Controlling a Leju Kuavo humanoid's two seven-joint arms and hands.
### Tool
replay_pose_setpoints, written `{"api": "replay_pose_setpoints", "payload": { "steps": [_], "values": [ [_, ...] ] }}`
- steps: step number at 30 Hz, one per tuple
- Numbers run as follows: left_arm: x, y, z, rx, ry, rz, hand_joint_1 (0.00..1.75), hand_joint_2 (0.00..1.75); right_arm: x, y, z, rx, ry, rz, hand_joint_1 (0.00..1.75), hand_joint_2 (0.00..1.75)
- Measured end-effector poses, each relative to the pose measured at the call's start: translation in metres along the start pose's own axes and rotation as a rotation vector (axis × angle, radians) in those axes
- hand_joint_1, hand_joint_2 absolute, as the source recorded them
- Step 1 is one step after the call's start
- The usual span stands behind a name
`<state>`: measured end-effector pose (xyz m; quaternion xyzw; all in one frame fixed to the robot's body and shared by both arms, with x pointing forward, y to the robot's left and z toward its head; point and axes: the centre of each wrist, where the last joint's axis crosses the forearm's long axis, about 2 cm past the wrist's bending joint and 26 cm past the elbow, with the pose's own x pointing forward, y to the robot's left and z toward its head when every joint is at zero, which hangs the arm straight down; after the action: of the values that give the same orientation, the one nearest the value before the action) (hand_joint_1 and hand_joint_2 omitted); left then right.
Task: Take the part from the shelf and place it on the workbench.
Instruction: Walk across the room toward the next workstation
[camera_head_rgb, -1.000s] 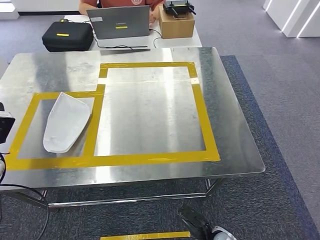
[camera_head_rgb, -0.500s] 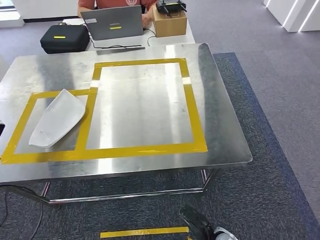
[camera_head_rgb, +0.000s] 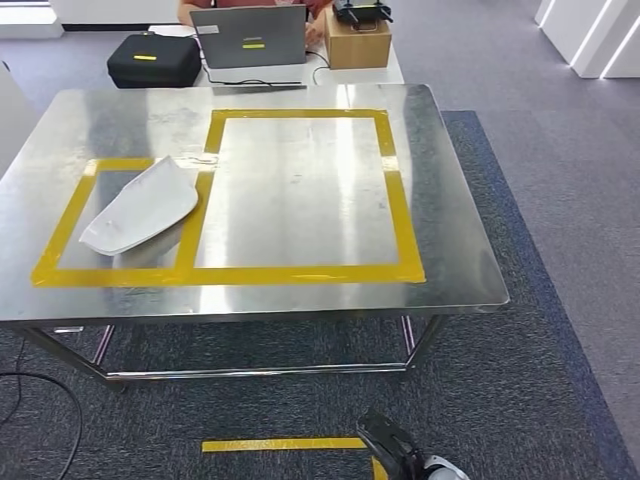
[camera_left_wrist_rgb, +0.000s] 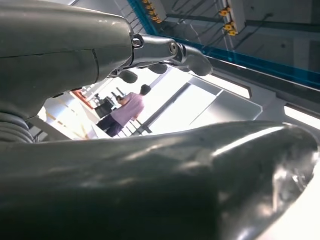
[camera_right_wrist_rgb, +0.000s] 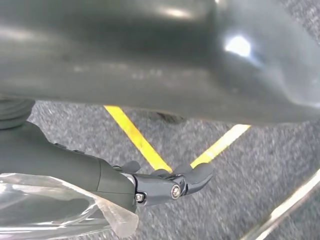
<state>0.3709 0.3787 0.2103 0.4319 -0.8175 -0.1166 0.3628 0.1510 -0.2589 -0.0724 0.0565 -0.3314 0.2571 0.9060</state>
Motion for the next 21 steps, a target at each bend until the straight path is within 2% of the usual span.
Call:
{"api": "replay_pose_setpoints", "payload": {
  "steps": [6, 16, 21],
  "values": [
    [-0.003, 0.004, 0.015, 0.02, 0.011, 0.017, 0.0, 0.0, -0.006, 0.001, 0.002, -0.004, 0.015, -0.01, 0.0, 0.0],
    [0.003, 0.016, 0.023, 0.068, -0.032, 0.034, 0.0, 0.0, -0.01, 0.0, 0.004, -0.026, 0.036, -0.02, 0.0, 0.0],
    [0.009, 0.016, 0.049, 0.048, -0.049, 0.056, 0.0, 0.0, -0.015, 0.002, 0.006, -0.036, 0.055, -0.028, 0.0, 0.0]
  ]
}}
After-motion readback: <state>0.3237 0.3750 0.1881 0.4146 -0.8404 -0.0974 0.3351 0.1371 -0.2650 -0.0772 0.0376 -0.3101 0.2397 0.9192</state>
